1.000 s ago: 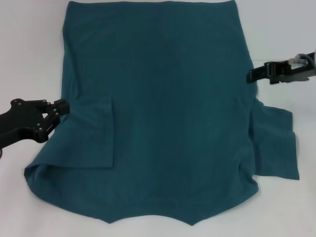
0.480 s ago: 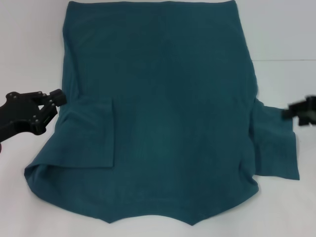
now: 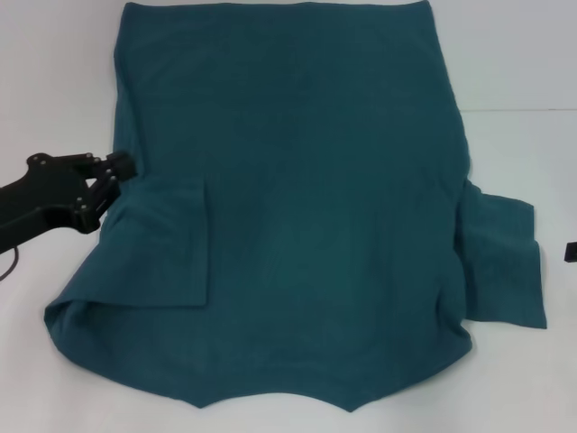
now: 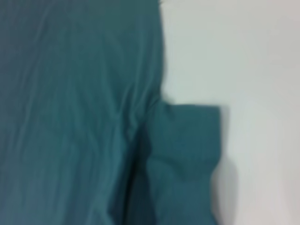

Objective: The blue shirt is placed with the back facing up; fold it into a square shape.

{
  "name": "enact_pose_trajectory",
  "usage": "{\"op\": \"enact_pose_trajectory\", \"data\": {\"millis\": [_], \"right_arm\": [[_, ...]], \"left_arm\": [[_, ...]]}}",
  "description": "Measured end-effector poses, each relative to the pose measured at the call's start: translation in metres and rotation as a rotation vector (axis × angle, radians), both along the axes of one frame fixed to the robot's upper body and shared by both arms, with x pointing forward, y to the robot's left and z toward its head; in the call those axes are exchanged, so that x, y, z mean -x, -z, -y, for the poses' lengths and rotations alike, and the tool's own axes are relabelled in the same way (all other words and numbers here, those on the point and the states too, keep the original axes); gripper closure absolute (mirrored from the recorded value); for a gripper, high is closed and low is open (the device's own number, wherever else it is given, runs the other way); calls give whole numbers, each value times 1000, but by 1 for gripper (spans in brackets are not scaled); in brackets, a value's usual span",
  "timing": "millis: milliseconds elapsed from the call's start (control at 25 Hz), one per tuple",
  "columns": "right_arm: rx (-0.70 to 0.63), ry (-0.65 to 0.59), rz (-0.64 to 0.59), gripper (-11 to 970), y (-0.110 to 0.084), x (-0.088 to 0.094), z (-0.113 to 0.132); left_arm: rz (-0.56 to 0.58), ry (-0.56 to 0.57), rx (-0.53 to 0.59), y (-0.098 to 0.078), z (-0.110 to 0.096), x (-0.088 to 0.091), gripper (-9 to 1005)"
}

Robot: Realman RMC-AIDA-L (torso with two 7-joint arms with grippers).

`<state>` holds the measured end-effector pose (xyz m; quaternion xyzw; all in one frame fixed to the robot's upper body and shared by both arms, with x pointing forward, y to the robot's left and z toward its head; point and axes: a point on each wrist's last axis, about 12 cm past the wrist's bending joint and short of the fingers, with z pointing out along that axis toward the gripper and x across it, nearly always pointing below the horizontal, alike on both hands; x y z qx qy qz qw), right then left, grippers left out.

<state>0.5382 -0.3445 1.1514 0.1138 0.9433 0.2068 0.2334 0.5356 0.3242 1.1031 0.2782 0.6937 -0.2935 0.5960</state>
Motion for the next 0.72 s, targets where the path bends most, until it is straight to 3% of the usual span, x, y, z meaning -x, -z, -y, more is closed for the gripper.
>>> {"op": "enact_pose_trajectory", "data": {"millis": [720], "right_arm": [[24,-67,34,457,46,-36,-17]], "left_arm": [[1,10,8,1,6,0,936]]}}
